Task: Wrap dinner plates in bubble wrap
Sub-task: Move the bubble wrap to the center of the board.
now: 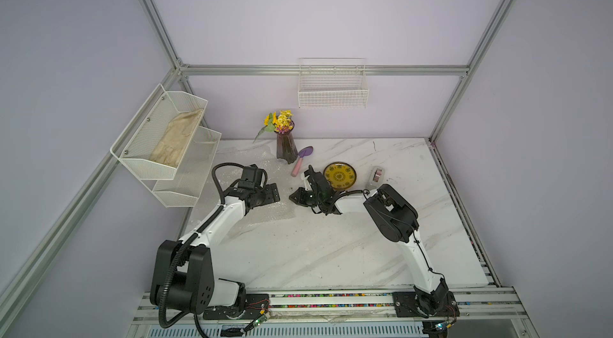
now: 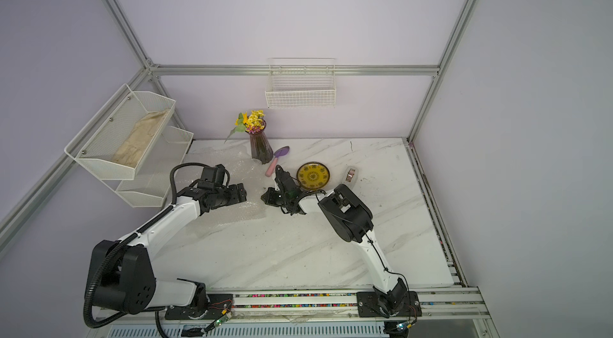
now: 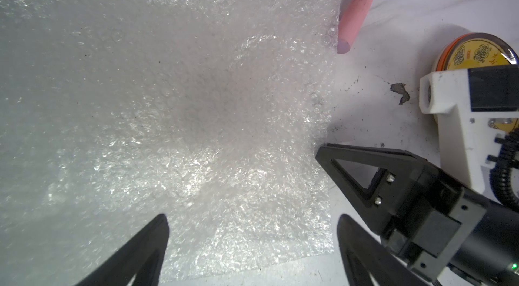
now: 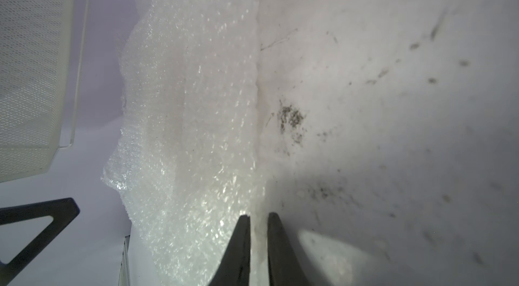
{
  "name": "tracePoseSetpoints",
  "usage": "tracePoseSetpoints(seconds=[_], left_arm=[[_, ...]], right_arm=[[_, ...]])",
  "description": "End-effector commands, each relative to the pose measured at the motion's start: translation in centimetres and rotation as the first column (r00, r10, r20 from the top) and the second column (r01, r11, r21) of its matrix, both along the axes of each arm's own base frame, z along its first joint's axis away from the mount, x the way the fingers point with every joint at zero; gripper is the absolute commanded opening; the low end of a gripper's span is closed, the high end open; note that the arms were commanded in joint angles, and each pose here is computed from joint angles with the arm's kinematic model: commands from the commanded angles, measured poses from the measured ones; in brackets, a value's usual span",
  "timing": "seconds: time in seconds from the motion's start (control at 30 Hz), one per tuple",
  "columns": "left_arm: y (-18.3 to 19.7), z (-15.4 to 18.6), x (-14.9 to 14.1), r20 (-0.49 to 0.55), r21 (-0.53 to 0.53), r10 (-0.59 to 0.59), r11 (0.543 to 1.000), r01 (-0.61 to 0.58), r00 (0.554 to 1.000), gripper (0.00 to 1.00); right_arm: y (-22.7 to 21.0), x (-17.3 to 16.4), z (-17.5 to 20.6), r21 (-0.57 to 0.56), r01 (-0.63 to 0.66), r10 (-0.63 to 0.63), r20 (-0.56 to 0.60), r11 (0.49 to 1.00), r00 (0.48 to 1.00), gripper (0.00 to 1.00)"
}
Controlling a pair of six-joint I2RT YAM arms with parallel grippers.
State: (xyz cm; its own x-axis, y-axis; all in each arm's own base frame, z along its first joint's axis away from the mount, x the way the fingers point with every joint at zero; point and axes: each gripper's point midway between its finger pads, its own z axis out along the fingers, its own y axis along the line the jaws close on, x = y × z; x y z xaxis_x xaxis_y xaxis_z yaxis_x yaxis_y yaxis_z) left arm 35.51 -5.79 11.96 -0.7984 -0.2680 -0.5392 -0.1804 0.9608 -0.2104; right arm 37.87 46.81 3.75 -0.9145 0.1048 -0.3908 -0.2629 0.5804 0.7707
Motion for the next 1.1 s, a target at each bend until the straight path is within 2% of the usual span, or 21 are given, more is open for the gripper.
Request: tracePoseSetpoints(seconds=[0.0, 0.13, 0.4, 0.6, 0.7, 0.83, 1.07], left_arm=[[0.2, -0.5, -1.0, -0.005, -0.017, 0.007, 1.000, -0.007, 1.000, 0.92], [0.5, 0.1, -1.1, 0.007, -0.011, 0.016, 1.000, -0.016, 1.000, 0.92], [2.0, 3.8, -1.0, 0.109, 0.024, 0.063, 0.998, -0.066, 0.992, 0.92], [1.4, 5.9, -0.5, 0.144, 0.014, 0.022, 1.000, -0.024, 0.989, 0.92], [-0.6, 5.7, -0.4, 0.102, -0.025, -0.096, 0.995, 0.099, 0.990, 0.92], [-2.9, 4.1, -1.0, 0.016, -0.120, -0.165, 0.979, 0.165, 0.986, 0.91], [-4.7, 2.4, -1.7, -0.038, -0.142, -0.191, 0.973, 0.184, 0.981, 0.91]], right_arm=[[0.5, -0.2, 0.6, 0.009, 0.007, -0.007, -0.012, 1.000, 1.000, 0.09], [0.1, -0.2, 2.6, -0.022, 0.020, -0.019, 0.025, 1.000, 1.000, 0.00], [-1.0, -1.7, 8.6, -0.017, 0.012, -0.011, 0.048, 1.000, 0.999, 0.00], [-3.9, -4.3, 11.8, -0.062, 0.015, -0.014, 0.017, 0.998, 1.000, 0.00], [-7.0, -6.2, 11.9, -0.135, 0.035, -0.038, -0.016, 0.990, 0.999, 0.00], [-13.1, -9.3, 10.4, -0.258, 0.065, -0.088, -0.079, 0.964, 0.993, 0.00], [-22.4, -15.9, 7.8, -0.393, 0.019, -0.111, -0.215, 0.920, 0.970, 0.00]])
